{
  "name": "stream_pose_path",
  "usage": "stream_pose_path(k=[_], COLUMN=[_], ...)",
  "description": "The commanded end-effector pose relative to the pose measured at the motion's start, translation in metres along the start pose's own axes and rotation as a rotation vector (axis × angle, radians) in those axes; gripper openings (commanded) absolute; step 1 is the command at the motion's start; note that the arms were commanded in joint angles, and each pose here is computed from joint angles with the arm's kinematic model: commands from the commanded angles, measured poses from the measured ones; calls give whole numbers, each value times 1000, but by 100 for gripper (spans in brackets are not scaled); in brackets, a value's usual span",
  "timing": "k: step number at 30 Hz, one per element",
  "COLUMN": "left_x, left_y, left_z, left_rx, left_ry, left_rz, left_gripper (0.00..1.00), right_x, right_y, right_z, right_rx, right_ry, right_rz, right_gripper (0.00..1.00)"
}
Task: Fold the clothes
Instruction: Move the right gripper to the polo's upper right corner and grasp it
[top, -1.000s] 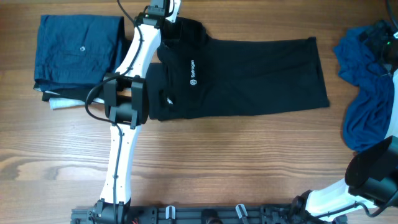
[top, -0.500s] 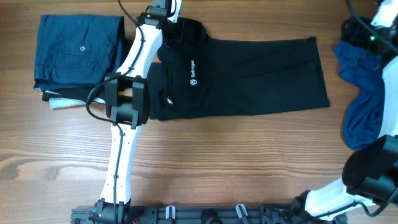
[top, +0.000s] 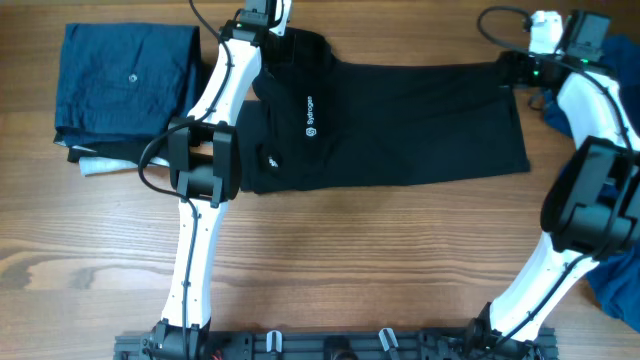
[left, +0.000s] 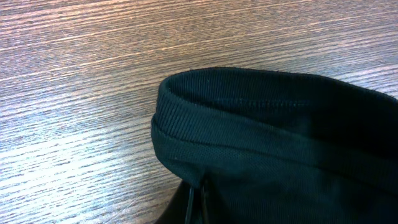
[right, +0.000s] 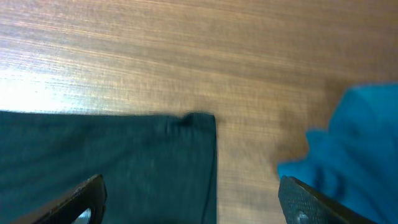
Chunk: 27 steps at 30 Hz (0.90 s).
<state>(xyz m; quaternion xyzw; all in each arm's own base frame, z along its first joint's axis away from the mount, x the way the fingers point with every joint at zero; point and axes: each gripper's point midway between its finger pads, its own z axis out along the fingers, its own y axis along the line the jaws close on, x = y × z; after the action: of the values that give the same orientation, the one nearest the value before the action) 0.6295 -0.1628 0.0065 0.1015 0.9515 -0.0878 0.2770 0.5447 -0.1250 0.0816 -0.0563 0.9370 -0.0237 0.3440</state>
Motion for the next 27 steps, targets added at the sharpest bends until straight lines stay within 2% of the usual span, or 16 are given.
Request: stream_pose_path(k=[1,7,13,18,23,27], left_x=[31,33,37,36,36,36], left_y=[-1,-1,-1,-1,0,0], left_z=[24,23,23,23,23,23], left_rx=[3,2,2,2,-2,-2], left_ry=[82,90,103,101,101,100], left_rz=[-12,-13,-14,-14,-14,-14], left_gripper=[4,4,6,7,7,7], right_x=[3,17,25,50,60,75], right_y=[2,-1,-8,-2,15,9], right_z=[23,56,78,97,97,94], right_rx=[59,66,101,78,-21,-26], right_ry=[10,5,-8,44,75,123], right_rz=[-83,-84,-84,-72,-61,95], right_gripper=[90,91,96,97,96,98])
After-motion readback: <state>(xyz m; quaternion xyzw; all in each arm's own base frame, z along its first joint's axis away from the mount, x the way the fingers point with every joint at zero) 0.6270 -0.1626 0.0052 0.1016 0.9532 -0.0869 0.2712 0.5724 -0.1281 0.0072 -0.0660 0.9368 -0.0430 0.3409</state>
